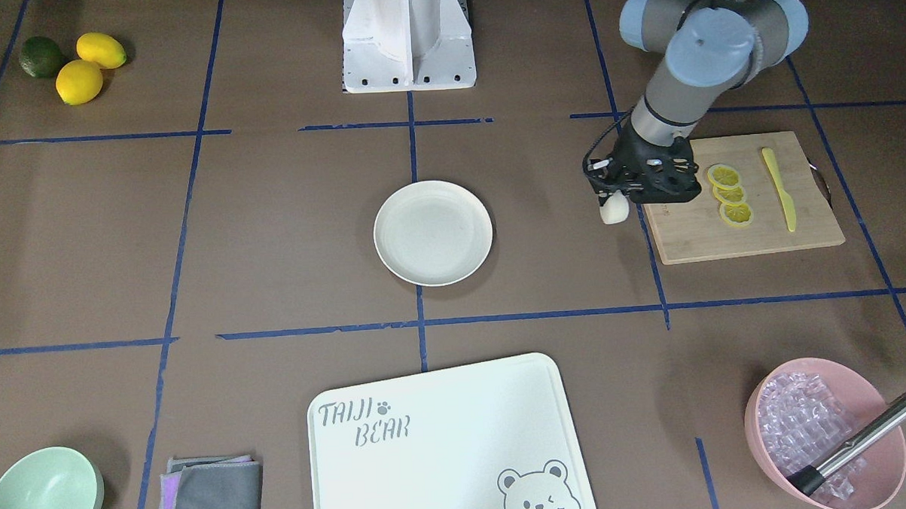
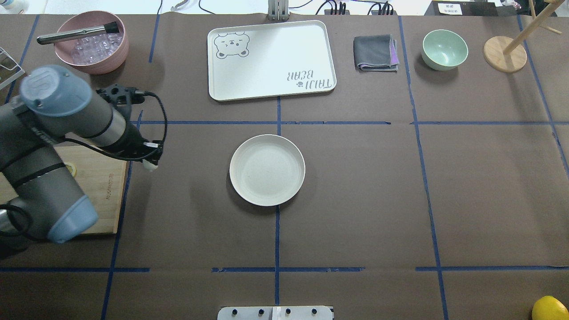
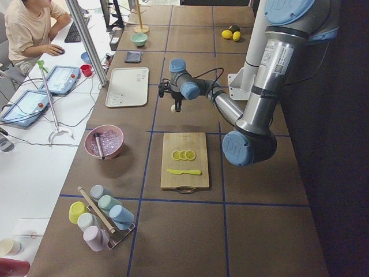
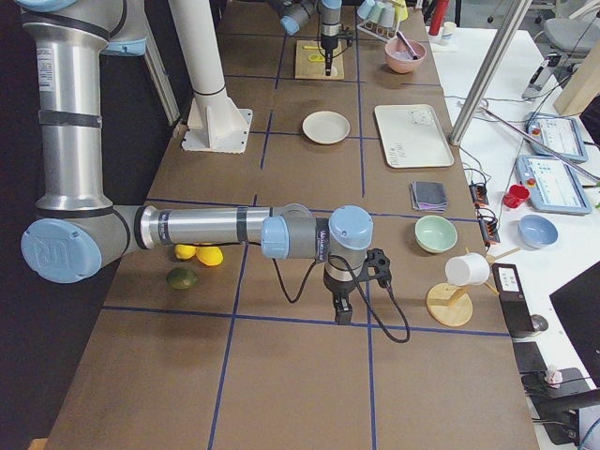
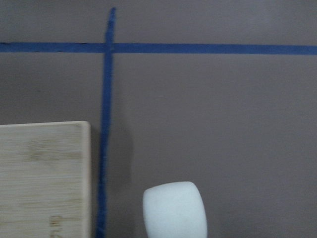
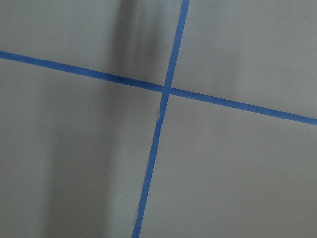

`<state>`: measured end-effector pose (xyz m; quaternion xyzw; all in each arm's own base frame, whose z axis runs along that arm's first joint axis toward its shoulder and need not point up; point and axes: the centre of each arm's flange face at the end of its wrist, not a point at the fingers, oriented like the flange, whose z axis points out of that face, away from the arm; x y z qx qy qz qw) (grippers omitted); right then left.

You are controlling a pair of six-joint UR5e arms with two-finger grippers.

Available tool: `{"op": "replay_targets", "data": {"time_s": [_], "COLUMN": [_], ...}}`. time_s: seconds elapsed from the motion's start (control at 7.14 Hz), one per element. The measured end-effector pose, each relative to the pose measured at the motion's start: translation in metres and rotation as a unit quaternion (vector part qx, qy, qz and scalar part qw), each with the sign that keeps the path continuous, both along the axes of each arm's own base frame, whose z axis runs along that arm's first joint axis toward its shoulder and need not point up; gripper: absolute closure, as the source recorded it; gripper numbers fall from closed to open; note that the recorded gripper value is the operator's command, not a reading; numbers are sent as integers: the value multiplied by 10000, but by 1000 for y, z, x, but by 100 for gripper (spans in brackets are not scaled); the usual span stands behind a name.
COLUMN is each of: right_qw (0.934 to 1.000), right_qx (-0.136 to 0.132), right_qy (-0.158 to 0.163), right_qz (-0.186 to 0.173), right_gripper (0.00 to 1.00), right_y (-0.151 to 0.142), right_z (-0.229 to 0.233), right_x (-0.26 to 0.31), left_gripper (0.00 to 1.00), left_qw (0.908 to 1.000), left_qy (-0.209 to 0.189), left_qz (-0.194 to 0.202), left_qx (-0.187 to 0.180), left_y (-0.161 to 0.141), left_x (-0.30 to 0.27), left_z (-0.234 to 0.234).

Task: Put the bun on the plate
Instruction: 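Carry the bun with the left gripper over the white plate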

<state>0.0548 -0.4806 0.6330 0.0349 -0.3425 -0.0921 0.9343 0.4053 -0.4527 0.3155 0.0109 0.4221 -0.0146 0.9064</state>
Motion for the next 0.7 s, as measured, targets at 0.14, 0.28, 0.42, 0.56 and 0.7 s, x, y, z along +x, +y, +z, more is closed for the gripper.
{"op": "replay_targets", "data": {"time_s": [0.14,0.28,0.42,0.56,0.7], "right_qw": [10000,10000,10000,10000,10000], "right_qx": [-7,-11,-13,-21,-25], "right_qy": [-4,-6,-7,-7,-7], "right_qz": [3,3,1,-1,-1], "right_gripper": [0,0,0,0,0], "right_y": [0,0,0,0,0], "right_z": [0,1,1,2,2], "right_x": [0,0,0,0,0], "left_gripper": [71,71,66,46,21], "left_qw": [10000,9998,9997,9997,9997], "left_qy": [33,30,-1,-61,-96], "left_qz": [-77,-188,-248,-253,-216], "left_qx": [-35,-28,-24,-24,-20], "left_y": [7,11,15,16,19], "left_x": [46,98,145,179,201], "left_z": [-43,-81,-110,-127,-132]}}
